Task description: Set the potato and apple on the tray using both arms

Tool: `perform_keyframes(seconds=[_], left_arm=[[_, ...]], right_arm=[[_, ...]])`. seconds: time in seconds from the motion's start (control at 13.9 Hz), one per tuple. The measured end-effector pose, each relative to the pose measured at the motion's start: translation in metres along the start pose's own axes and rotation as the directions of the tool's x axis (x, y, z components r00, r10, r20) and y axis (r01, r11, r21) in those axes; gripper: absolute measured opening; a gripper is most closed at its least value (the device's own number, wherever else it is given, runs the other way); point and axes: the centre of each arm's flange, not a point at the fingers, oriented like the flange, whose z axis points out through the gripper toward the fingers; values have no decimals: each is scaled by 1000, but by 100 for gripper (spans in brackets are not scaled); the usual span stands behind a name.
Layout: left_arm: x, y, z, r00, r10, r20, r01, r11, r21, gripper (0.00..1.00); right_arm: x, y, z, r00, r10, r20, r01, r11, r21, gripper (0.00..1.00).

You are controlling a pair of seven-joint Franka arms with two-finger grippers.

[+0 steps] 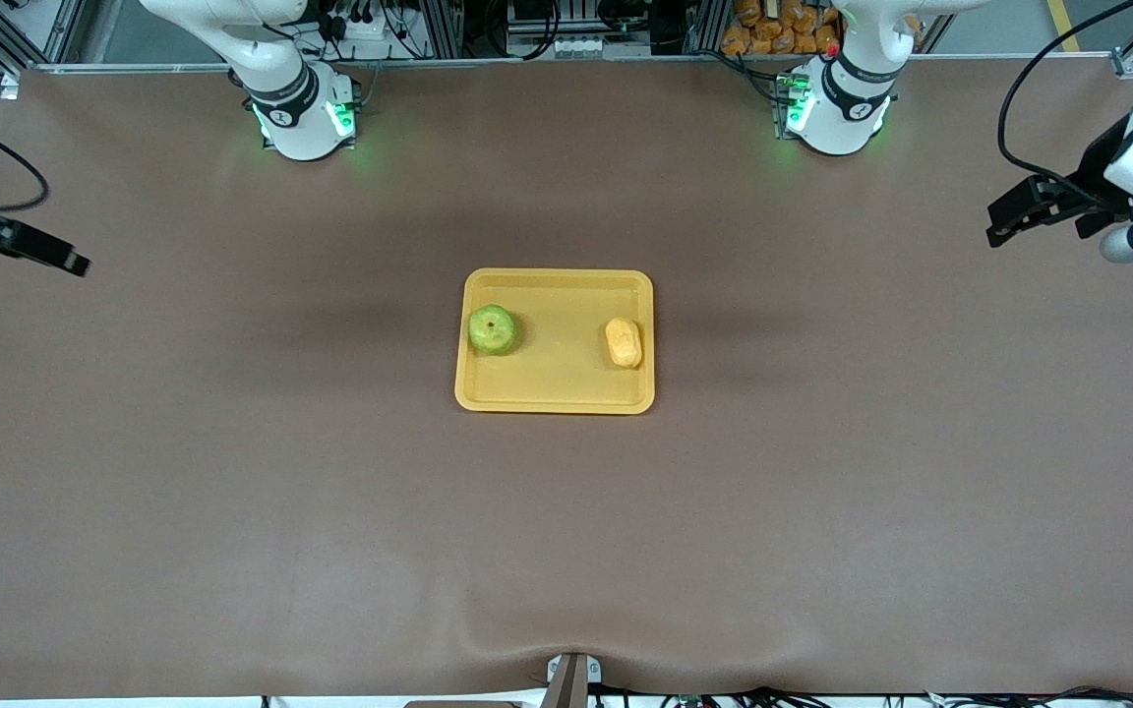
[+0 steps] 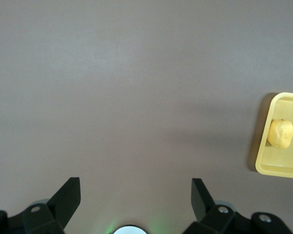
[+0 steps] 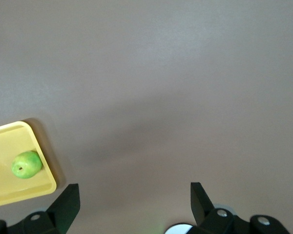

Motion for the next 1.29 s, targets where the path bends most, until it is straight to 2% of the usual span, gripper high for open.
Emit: perform_keyframes(seconds=[0.22, 0.57, 1.08, 1.29], left_arm=[[-10, 0, -15, 1000, 17, -25, -17, 1000, 0, 100], [-8, 1, -30, 998, 23, -58, -23, 1000, -5, 100], [-2, 1, -24, 999, 19, -38, -20, 1000, -19, 100], [-3, 2, -26, 999, 16, -37, -18, 999, -47, 100]], right_arm=[[-7, 7, -18, 996, -88, -11, 87, 996, -20, 100], [-22, -10, -43, 989, -148, -12, 147, 988, -45, 100], [-26, -19, -45, 986, -165, -9, 164, 985, -57, 100], [-26, -19, -45, 986, -164, -7, 164, 985, -57, 100]])
